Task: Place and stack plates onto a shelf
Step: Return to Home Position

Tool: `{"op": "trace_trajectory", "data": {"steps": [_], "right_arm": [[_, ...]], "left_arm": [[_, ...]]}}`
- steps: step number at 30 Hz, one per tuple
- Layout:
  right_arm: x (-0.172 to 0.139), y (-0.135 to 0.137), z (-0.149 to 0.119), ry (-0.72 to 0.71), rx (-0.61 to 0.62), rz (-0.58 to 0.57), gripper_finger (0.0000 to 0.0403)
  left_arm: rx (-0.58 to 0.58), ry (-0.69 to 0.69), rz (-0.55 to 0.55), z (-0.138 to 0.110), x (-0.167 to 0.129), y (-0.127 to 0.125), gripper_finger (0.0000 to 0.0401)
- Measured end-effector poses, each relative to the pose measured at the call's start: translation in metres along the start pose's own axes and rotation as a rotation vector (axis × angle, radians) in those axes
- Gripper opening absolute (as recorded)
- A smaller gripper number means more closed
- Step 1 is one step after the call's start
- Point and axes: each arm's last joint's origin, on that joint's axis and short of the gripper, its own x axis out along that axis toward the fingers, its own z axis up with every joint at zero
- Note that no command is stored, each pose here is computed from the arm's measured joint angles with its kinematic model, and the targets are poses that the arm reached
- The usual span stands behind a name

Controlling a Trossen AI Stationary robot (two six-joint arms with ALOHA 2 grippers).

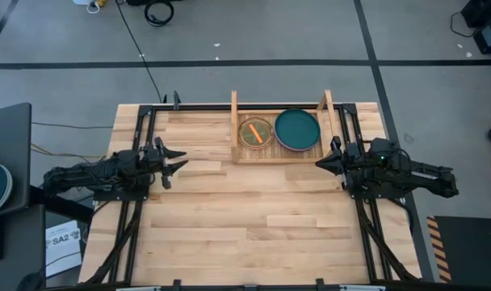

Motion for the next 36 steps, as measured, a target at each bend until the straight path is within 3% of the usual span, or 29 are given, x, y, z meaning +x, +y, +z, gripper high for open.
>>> {"op": "trace_trajectory", "data": {"steps": [10, 19, 27, 36], "right_arm": [[0.0, -0.001, 0.0, -0.004, -0.015, -0.026, 0.0026], [0.001, -0.001, -0.001, -0.007, -0.022, -0.027, 0.0026], [0.01, -0.009, -0.034, 0.018, -0.006, -0.037, 0.0026], [0.014, -0.013, -0.04, 0.02, -0.1, -0.095, 0.0026]], "left_arm": [[0.019, -0.05, -0.147, -0.007, 0.003, -0.005, 0.0146], [0.054, -0.055, -0.13, -0.007, 0.003, -0.005, 0.0146], [0.054, -0.054, -0.129, -0.007, 0.003, -0.005, 0.0146], [0.055, -0.051, -0.128, -0.007, 0.003, -0.005, 0.0146]]}}
